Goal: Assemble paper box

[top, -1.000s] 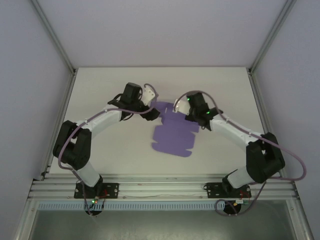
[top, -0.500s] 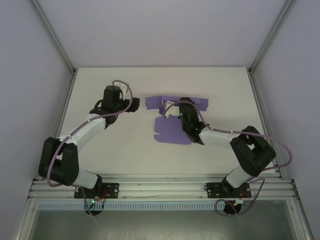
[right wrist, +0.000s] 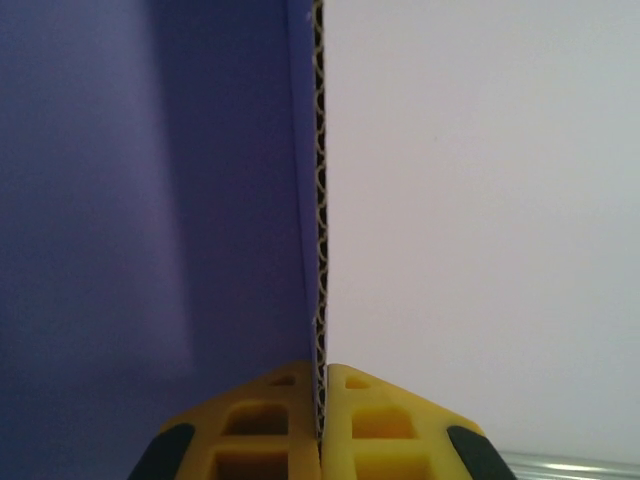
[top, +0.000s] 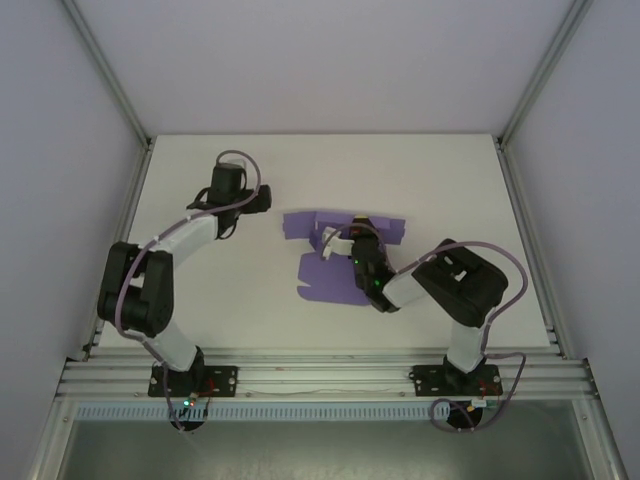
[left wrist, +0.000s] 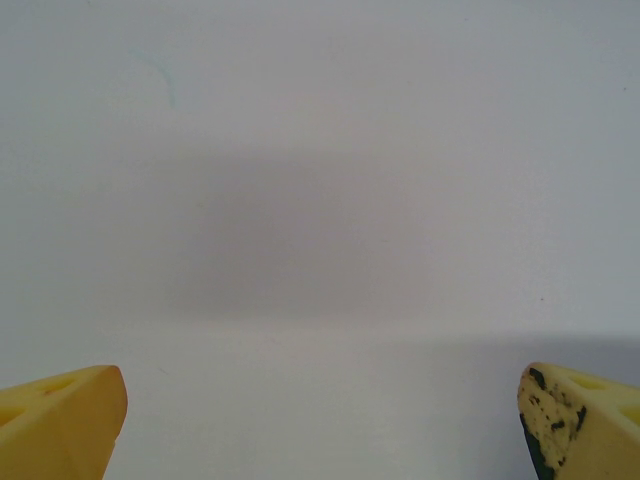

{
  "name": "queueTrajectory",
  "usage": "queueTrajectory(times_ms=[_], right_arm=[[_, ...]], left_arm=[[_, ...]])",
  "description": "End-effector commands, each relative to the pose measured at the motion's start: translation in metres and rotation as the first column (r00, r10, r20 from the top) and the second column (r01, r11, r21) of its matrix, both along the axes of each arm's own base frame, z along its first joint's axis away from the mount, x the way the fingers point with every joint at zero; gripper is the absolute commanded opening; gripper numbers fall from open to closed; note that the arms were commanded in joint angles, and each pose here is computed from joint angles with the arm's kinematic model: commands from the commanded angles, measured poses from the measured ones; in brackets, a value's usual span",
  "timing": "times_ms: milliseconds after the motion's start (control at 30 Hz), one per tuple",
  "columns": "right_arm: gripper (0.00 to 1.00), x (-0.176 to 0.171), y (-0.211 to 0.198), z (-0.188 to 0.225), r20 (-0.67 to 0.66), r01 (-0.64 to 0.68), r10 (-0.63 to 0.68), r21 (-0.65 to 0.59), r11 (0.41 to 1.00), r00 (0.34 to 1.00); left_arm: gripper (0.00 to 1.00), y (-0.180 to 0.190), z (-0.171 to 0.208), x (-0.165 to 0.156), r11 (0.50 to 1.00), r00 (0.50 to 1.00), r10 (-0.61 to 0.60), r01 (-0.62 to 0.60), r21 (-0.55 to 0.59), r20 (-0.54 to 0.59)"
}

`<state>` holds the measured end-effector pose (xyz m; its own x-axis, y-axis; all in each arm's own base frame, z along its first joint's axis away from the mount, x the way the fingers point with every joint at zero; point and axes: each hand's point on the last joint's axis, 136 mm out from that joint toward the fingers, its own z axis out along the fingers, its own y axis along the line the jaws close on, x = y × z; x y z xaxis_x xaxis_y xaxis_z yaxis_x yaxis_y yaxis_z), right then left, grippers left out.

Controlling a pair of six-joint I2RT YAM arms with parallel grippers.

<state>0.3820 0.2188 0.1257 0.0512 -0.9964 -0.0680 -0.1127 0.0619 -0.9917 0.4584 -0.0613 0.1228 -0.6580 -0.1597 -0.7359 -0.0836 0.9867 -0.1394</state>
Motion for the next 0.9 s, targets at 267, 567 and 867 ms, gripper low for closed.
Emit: queueTrajectory(times_ms=[267,567,867], right_arm=[[0.0,-0.004,-0.001,0.02,0.083,0.021,-0.029,0.095,0.995,0.996],[0.0,-0.005,-0.004,0.009,0.066,0.045,-0.05,0.081,0.996,0.997],[0.0,-0.015,-0.002,-0.002,0.072,0.025,-0.03,0.07,0.997,0.997]], left_arm=[[0.9,-0.099,-0.012,-0.017,0.84,0.877,-0.478,0.473,-0.264,0.05],[0.74,-0.15,-0.02,-0.061,0.739,0.765,-0.632,0.643,-0.2,0.121],[0.7,-0.177,-0.035,-0.074,0.707,0.732,-0.654,0.681,-0.188,0.191]])
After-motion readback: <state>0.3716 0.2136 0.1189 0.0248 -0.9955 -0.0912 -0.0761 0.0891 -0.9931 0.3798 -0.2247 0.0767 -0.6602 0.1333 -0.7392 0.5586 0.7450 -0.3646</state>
